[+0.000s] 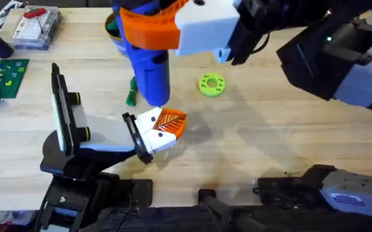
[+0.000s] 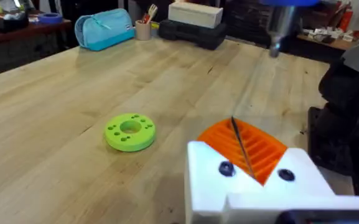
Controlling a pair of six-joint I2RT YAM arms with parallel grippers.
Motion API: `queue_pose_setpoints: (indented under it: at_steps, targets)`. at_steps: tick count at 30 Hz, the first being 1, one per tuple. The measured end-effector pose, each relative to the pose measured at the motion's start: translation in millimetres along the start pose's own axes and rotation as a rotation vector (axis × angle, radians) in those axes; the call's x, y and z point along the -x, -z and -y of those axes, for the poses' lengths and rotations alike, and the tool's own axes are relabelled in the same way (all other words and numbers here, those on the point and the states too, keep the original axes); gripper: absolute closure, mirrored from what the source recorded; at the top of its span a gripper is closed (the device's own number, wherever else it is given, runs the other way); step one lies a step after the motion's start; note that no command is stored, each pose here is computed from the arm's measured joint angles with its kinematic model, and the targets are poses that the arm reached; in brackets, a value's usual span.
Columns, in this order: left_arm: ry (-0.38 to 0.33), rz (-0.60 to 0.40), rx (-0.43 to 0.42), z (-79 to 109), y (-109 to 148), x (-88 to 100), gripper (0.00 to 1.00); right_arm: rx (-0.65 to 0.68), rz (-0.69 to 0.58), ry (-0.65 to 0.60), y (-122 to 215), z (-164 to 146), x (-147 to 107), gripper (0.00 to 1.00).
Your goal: Pick up the gripper from the table and insert it into the empty holder that is missing its gripper. Then pick up a screw, insert it into the mounting hole, and use the screwdriver to tighten it. Finally, clean up the table by picking up the vegetable and placing it into the bucket.
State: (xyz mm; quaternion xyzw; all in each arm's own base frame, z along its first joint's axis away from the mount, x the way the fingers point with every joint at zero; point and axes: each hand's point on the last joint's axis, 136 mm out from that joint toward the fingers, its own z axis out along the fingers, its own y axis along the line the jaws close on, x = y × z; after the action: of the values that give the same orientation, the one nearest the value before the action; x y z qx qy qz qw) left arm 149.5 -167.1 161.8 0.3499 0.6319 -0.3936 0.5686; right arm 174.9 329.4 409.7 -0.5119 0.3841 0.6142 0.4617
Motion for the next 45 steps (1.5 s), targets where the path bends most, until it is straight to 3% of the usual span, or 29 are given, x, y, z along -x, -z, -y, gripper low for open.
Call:
queue_pose_setpoints:
  at_steps: [9,24,30,45]
  targets:
    - [0.000,0.000,0.002,-0.3,0,0.1,0.984,0.038,-0.010,0.056,-8,-8,-10,0.951]
    - [0.000,0.000,0.002,-0.3,0,0.0,0.984,0.061,-0.039,0.018,-19,0,-44,0.952]
    - [0.000,0.000,0.004,-0.6,0,0.1,0.984,0.075,-0.002,0.104,-16,-8,-44,0.951]
    - [-0.001,0.001,0.008,-1.5,0,0.3,0.984,0.052,-0.030,0.037,-14,-4,-60,0.952]
